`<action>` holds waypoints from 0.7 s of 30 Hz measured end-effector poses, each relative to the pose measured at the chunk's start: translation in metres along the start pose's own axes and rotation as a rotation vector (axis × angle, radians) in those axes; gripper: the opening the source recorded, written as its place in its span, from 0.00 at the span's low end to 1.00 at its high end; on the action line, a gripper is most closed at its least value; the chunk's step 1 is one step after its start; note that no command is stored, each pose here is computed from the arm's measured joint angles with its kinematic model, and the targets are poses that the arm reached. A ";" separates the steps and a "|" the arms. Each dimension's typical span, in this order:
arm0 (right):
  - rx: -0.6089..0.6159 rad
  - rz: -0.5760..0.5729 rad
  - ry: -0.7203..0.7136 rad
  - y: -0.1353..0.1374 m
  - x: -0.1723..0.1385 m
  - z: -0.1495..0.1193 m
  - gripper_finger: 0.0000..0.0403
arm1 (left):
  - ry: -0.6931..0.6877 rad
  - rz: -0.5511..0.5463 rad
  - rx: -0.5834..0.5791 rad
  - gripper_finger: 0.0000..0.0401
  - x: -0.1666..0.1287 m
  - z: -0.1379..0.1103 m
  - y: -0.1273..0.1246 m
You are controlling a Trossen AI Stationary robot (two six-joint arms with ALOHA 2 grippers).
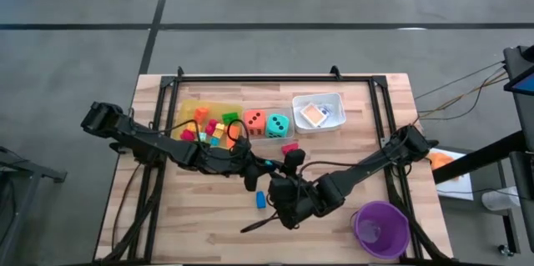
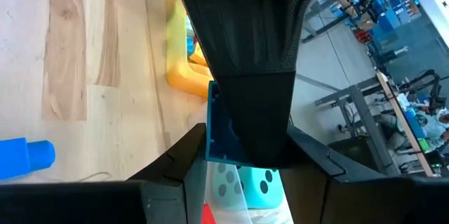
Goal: Pick & Place Toys
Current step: Put the light blue game piece into the yellow bin
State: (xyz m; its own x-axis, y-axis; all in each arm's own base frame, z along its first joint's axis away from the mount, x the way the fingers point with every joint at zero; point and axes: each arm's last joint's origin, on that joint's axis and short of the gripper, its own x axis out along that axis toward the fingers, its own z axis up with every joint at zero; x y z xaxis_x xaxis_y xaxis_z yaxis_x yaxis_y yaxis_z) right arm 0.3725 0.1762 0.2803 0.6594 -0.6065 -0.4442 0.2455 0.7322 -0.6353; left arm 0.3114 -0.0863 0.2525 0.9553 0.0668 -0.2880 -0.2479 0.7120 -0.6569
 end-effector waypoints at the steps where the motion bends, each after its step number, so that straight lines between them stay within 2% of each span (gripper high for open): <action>1: 0.000 0.000 0.000 0.000 0.000 0.000 0.33 | 0.000 0.000 0.000 0.21 0.000 0.000 0.000; 5: 0.002 0.010 0.001 0.000 0.000 0.000 0.38 | 0.005 -0.005 -0.001 0.21 0.000 0.000 0.000; 8: 0.057 0.022 -0.006 0.000 0.001 0.002 0.48 | 0.012 -0.005 0.005 0.21 0.000 -0.001 0.000; 15: 0.088 0.050 0.004 -0.001 0.002 0.002 0.73 | 0.013 -0.003 0.018 0.21 0.000 -0.001 0.001; 21: 0.132 0.078 0.012 0.001 -0.001 0.001 0.87 | 0.022 0.017 0.042 0.21 -0.001 0.000 0.003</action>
State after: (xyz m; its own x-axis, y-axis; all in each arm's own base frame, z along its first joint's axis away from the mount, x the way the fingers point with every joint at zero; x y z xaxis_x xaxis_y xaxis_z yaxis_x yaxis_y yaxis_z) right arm 0.3729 0.1774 0.2805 0.6717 -0.5491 -0.4973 0.2855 0.8113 -0.5102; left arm 0.3096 -0.0843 0.2507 0.9472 0.0637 -0.3144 -0.2563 0.7397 -0.6223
